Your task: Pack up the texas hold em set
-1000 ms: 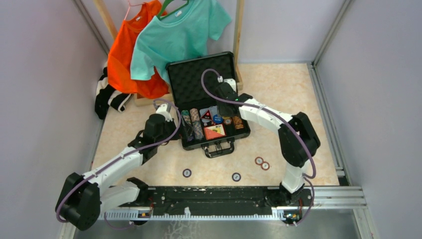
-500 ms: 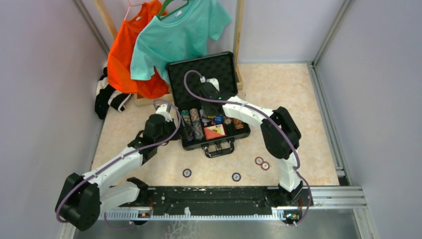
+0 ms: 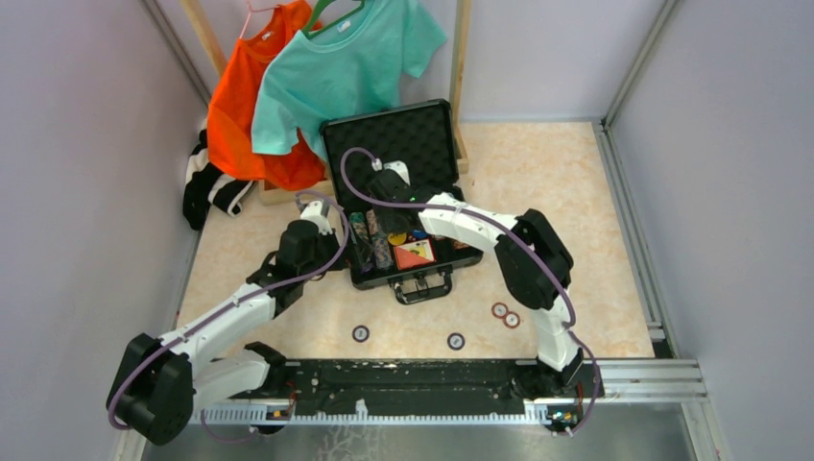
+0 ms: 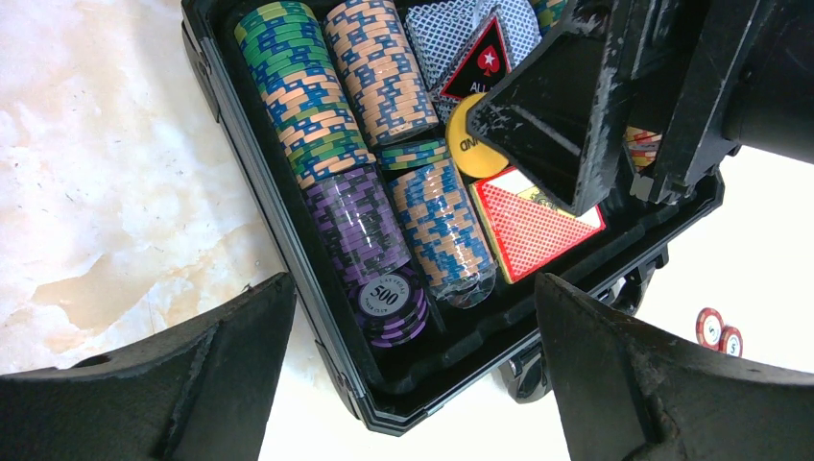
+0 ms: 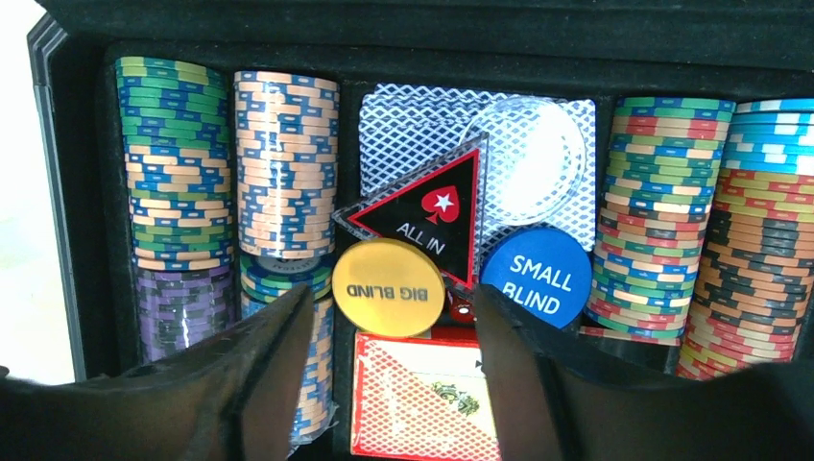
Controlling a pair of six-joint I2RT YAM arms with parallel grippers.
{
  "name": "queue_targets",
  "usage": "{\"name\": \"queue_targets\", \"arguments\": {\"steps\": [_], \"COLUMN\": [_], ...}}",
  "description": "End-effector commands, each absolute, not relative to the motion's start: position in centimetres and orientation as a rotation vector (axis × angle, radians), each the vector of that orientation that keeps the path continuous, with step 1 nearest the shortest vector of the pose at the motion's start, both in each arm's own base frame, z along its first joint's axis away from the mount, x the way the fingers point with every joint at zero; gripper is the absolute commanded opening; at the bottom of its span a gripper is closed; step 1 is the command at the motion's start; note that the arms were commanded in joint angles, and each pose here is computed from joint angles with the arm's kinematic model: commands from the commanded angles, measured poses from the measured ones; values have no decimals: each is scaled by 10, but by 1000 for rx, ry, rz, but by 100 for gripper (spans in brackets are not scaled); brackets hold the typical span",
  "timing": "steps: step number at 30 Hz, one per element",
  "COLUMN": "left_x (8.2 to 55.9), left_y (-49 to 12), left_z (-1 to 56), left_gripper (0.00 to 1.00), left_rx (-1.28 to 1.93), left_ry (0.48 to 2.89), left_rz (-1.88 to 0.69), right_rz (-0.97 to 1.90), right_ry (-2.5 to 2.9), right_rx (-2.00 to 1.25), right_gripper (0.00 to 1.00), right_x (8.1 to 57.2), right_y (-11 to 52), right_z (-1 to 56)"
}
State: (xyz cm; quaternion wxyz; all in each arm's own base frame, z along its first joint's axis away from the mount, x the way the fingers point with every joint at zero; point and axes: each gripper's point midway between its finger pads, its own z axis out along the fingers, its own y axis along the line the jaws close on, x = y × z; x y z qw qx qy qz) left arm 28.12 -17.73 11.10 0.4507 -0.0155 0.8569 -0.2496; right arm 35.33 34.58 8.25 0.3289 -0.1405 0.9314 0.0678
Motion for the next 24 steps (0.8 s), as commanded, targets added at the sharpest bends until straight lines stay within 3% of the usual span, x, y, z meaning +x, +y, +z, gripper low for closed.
{"name": "queue_targets", "arguments": {"steps": [1,4,10,16,24], "left_x": [283,283,283,282,280], "left_y": [-175,-175,-174,-176,-185], "left_z": [116,115,115,116,120], "left_gripper": [99,99,99,99,99], "left_rx": [-38,-40,-42,-35,-11], "left_ry": [2096,2097,2097,2096,2092], "left_rz": [-611,-608,-607,-618,-677], "right_rz": [228,221,125,93,13], "right_ry": [2393,2384,2309,2257,2400], "right_rx": [-360,-352,-276,-90,68], "right_gripper": [68,77,77,77,77], "right_x": [357,357,358,338,258], "right_y": [361,358,326,253,154], "right_z": [99,103,132,159,98]}}
